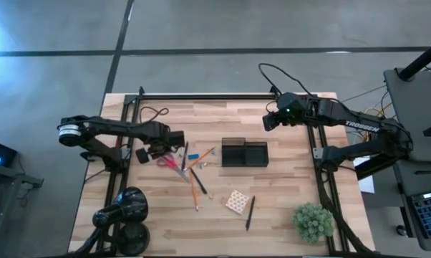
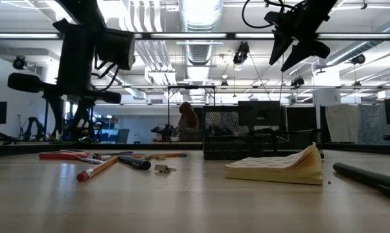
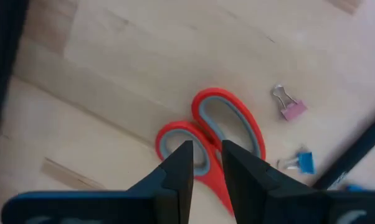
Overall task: Pick and place office supplies into organizer
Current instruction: Put the orange scissors into the desk organizer
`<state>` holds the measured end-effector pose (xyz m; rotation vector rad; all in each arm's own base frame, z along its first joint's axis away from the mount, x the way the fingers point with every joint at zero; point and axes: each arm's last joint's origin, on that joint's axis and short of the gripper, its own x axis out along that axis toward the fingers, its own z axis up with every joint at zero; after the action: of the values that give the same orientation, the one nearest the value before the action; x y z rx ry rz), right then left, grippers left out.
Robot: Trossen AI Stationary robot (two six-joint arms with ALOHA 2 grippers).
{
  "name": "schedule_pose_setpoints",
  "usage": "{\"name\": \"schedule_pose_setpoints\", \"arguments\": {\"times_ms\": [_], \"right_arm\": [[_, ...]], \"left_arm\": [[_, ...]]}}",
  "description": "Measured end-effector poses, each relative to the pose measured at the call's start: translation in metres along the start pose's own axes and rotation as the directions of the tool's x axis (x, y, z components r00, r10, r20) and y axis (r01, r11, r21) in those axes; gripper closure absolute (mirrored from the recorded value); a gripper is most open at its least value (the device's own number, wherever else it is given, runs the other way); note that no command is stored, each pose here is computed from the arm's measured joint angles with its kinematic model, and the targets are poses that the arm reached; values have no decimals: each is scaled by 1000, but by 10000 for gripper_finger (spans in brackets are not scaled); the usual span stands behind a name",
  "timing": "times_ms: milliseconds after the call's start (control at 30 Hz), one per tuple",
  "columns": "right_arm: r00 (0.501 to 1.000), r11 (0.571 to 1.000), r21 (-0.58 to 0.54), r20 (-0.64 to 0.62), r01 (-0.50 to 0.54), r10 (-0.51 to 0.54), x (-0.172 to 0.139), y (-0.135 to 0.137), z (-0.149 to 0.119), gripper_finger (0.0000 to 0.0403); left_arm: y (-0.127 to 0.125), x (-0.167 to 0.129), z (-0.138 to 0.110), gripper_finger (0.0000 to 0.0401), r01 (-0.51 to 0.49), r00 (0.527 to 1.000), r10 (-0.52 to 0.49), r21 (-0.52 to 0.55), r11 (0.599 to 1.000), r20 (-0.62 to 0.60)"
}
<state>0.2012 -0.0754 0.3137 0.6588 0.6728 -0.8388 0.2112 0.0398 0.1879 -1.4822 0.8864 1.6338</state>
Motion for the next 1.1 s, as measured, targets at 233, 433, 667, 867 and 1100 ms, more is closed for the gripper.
{"name": "schedule_pose_setpoints", "arguments": {"times_ms": [233, 433, 667, 867, 1100], "right_arm": [[1000, 1000, -3, 0, 0, 0, 0, 0, 0, 211], [1000, 1000, -4, -1, 1, -1, 0, 0, 0, 211], [1000, 1000, -21, -1, 1, -1, 0, 0, 0, 211], [1000, 999, -40, 0, 1, -1, 0, 0, 0, 211], [1000, 997, -73, 1, 2, -2, 0, 0, 0, 211]], "left_arm": [[0, 12, -1, 331, 24, 999, -28, -178, 984, -18], [5, 21, -2, 331, -11, 998, -3, -196, 980, -68], [7, 32, -2, 332, 10, 996, -25, -180, 984, -82], [-3, 22, -6, 332, 111, 988, -94, 142, 984, -121], [-8, 15, -7, 332, 157, 980, -122, 238, 959, -155]]}}
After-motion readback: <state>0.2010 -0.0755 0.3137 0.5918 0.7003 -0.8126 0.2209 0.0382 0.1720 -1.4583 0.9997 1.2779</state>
